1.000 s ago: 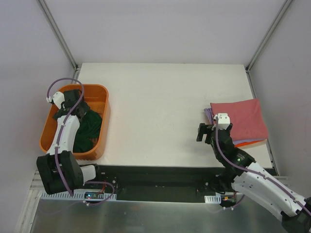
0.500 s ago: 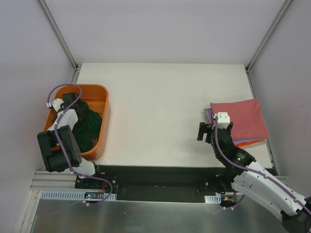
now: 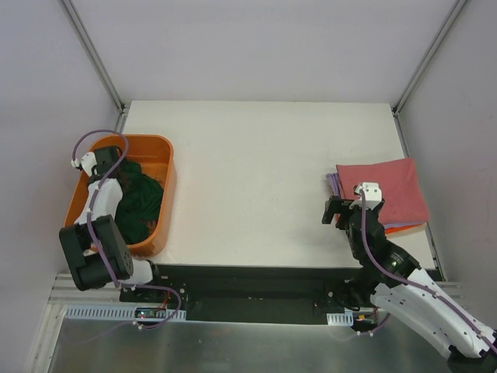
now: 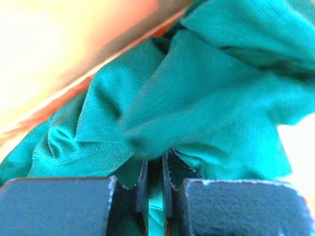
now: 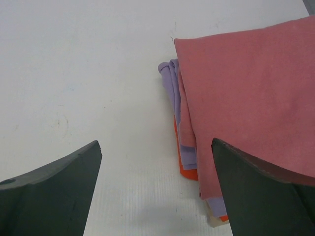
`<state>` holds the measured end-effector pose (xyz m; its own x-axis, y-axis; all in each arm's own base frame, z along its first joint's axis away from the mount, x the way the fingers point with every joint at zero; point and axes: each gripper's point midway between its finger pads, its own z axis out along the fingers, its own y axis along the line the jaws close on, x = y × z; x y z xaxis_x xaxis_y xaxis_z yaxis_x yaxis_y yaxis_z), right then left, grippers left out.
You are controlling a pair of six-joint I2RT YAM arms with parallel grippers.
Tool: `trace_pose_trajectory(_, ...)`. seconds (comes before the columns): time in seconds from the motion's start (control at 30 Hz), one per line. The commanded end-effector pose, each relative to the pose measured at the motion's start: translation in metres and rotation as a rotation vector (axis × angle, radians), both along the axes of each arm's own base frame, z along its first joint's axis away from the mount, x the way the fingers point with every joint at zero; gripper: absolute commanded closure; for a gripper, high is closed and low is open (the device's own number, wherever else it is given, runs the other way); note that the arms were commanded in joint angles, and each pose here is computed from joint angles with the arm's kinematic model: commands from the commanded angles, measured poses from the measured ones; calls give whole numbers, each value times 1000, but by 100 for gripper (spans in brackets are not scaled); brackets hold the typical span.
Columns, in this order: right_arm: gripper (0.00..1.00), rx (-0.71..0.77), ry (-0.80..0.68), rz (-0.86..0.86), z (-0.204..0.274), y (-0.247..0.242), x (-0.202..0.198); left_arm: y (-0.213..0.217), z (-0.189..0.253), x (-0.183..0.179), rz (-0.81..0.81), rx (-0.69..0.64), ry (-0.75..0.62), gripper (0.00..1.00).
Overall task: Fold and stack the t-shirts
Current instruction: Grab crumpled tshirt from bin with the left arm, then move the tshirt to the center of the board
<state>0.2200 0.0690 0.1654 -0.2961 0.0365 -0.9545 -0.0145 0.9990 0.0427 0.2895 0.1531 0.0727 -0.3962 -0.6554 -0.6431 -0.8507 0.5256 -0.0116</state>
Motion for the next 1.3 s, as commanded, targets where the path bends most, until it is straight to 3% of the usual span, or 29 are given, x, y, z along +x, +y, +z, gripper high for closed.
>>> trace_pose_trajectory(0.0,4,49,-45,-8,18,-3,-2,-28,76,19,-112,-28,-298,100)
trace_pose_trajectory(0.17,4,89,-57,7,19,-1,-4,-65,185,15,-199,-78,-670,100)
trace_pose_trajectory(0.3,4,92,-57,24,21,2,-5,-112,290,8,-404,-153,-935,100)
trace_pose_trajectory(0.47,4,124,-56,66,23,11,-7,-155,394,-2,-588,-131,-1119,100)
trace_pose_trajectory(0.63,4,135,-52,91,24,16,-7,-262,464,15,-1038,-181,-1165,100)
trace_pose_trajectory(0.77,4,162,-61,88,26,16,-8,-351,502,0,-1398,-220,-1218,100)
trace_pose_trajectory(0.9,4,177,-72,87,27,16,-9,-415,529,-20,-1640,-294,-1277,100)
trace_pose_trajectory(1.13,4,181,-82,74,28,12,-10,-489,522,-18,-1823,-382,-1255,100)
trace_pose_trajectory(1.27,4,174,-87,45,27,5,-10,-499,506,7,-1772,-355,-1217,100)
